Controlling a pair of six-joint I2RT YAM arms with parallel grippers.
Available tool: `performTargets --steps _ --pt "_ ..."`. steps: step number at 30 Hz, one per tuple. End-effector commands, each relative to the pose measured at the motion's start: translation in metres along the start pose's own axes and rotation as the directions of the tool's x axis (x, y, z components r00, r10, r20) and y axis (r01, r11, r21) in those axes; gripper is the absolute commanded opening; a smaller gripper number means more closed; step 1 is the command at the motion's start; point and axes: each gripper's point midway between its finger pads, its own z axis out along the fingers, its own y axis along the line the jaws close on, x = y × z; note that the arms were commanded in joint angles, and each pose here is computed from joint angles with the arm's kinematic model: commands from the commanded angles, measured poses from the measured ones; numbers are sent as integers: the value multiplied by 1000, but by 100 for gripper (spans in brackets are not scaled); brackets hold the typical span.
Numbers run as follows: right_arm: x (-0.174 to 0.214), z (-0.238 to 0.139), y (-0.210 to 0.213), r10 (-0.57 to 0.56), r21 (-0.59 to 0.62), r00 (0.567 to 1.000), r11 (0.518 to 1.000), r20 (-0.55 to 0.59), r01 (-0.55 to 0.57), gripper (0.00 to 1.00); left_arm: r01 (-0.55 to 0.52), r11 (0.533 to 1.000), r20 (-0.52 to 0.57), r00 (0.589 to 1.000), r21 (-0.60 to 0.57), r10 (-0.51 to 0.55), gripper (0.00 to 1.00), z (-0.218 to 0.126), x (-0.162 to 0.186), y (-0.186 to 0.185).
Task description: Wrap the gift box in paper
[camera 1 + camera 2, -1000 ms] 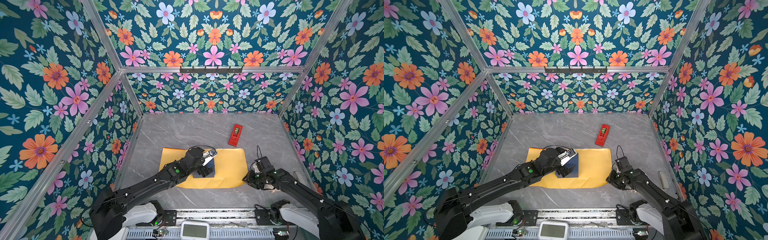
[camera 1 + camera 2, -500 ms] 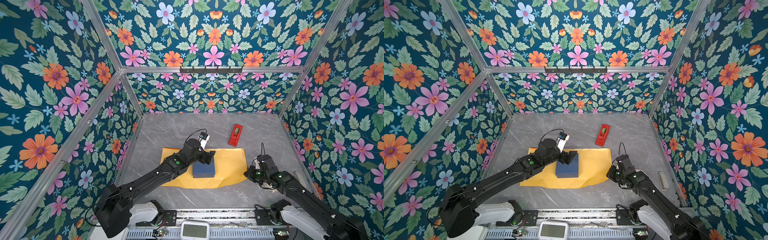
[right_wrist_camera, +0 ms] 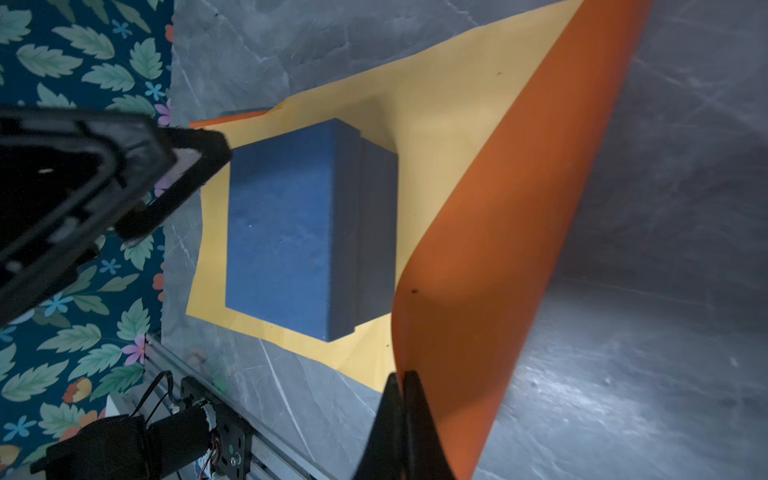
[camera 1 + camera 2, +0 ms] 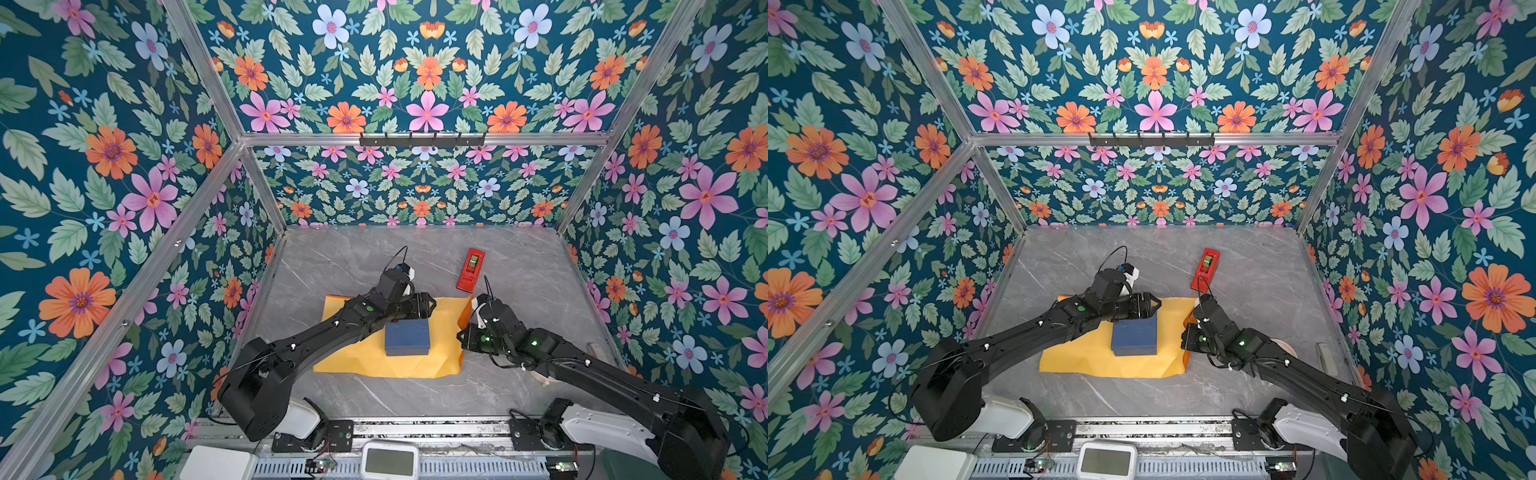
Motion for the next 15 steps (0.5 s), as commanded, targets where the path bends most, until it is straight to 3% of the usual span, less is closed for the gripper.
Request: performTargets --steps 1,5,9,12,15 --pt "-9 6 13 -25 -23 999 999 39 26 0 21 999 -8 1000 39 -21 82 -3 -7 -7" --pt "-6 6 -8 -2 85 999 996 32 -1 0 35 990 54 998 -140 -27 84 -33 -18 46" --pt "-3 2 -32 7 197 999 980 33 -14 0 185 961 79 982 -207 -172 88 -62 -2 106" --pt "0 4 -37 12 210 1000 978 28 -18 0 268 952 40 963 -150 -265 88 -57 18 113" --pt "1 7 -37 16 208 1000 978 24 -21 0 336 942 -46 941 -13 -336 88 -34 32 93"
